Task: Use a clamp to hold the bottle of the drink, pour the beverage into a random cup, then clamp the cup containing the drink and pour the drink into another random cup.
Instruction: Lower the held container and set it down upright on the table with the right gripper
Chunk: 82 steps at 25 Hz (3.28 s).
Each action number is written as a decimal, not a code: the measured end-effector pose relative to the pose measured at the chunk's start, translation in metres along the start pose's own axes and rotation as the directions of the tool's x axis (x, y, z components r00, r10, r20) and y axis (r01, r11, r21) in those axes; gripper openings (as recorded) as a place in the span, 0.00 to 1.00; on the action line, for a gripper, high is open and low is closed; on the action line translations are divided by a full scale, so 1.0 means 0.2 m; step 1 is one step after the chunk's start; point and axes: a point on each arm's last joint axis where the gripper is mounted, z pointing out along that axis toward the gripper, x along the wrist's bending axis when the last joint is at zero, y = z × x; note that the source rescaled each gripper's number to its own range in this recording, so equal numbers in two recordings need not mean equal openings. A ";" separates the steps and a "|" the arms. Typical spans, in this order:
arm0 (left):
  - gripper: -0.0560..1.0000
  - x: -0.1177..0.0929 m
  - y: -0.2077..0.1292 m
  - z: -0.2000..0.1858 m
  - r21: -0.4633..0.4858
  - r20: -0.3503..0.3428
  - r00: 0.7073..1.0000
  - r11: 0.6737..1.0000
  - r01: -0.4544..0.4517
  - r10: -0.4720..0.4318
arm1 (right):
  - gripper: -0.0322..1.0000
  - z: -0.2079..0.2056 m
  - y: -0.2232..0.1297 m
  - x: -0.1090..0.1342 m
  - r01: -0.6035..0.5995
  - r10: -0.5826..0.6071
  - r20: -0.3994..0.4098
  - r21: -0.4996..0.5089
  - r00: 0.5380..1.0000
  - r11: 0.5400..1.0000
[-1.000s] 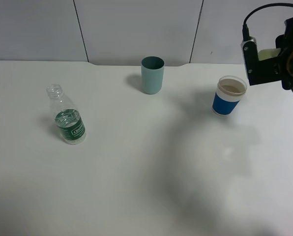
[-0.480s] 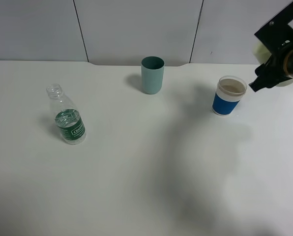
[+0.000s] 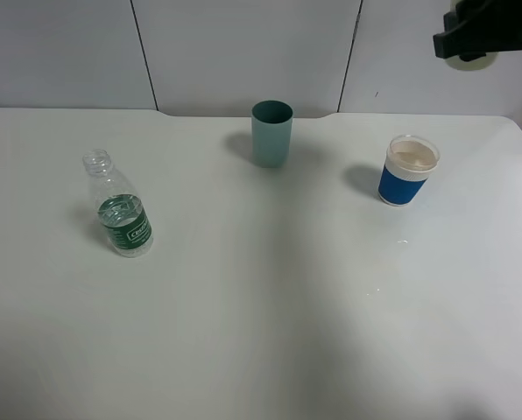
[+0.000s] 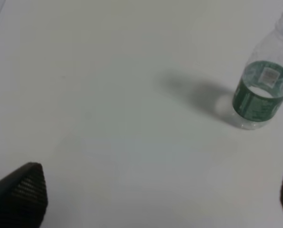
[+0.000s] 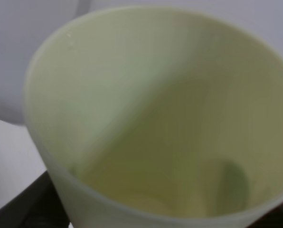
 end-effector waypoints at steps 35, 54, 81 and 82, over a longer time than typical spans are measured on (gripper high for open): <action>1.00 0.00 0.00 0.00 -0.001 0.000 1.000 1.000 0.000 0.000 | 0.06 0.14 0.05 0.93 -0.139 -0.074 -0.644 -0.274 0.762 0.952; 1.00 0.00 0.00 0.00 -0.001 0.000 1.000 1.000 0.000 0.000 | 0.06 0.35 -0.27 1.22 -0.202 0.002 -0.709 -0.199 0.705 0.959; 1.00 0.00 0.00 0.00 0.000 0.000 1.000 1.000 0.000 0.000 | 0.06 0.44 -0.53 1.36 -0.106 -0.072 -0.712 -0.202 0.699 0.974; 1.00 0.00 0.00 0.00 0.000 0.000 1.000 1.000 0.000 0.000 | 0.06 0.44 -0.53 1.36 -0.106 -0.072 -0.712 -0.203 0.699 0.973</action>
